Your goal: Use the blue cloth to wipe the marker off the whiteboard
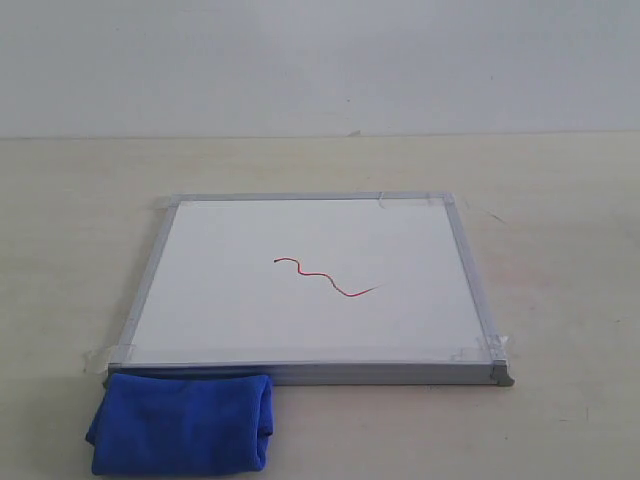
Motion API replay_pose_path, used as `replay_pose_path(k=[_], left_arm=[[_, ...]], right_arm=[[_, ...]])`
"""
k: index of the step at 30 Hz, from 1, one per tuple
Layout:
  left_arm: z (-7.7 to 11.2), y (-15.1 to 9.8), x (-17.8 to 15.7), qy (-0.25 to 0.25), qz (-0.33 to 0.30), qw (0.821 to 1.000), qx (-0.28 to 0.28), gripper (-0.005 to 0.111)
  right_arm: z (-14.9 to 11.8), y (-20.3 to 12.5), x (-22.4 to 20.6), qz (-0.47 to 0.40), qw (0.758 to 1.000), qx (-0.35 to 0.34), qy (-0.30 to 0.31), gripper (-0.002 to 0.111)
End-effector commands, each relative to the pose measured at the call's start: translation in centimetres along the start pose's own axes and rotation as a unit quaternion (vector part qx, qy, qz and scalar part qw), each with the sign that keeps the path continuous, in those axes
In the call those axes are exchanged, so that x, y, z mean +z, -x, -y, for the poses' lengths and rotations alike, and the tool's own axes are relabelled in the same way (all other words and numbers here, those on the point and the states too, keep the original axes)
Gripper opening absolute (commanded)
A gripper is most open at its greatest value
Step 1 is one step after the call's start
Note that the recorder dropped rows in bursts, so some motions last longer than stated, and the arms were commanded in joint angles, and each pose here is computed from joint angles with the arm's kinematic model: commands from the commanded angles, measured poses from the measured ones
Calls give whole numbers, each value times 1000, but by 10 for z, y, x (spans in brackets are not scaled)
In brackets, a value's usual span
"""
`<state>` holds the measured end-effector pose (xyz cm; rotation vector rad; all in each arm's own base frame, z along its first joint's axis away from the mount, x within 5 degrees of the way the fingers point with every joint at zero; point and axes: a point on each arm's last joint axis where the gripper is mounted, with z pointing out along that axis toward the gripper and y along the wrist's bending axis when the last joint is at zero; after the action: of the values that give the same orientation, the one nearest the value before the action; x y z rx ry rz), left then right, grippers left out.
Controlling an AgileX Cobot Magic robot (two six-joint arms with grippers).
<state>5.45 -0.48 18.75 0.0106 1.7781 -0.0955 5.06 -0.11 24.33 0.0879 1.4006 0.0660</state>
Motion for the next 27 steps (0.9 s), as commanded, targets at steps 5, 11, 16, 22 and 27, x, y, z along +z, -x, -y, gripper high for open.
replay_pose_path(k=[5,11,16,22,27], left_arm=[[0,-1,0,2,-1,1000,2,5],[0,-1,0,2,-1,1000,2,5],[0,-1,0,2,-1,1000,2,5],[0,-1,0,2,-1,1000,2,5],[0,-1,0,2,-1,1000,2,5]], right_arm=[[-8,56,17,-114,993,-22,5,0],[-8,43,47,-230,972,-35,3,0],[-8,53,54,-173,985,8,-3,0],[-9,54,54,-167,986,25,-2,0],[-9,27,78,-272,962,36,1,0]])
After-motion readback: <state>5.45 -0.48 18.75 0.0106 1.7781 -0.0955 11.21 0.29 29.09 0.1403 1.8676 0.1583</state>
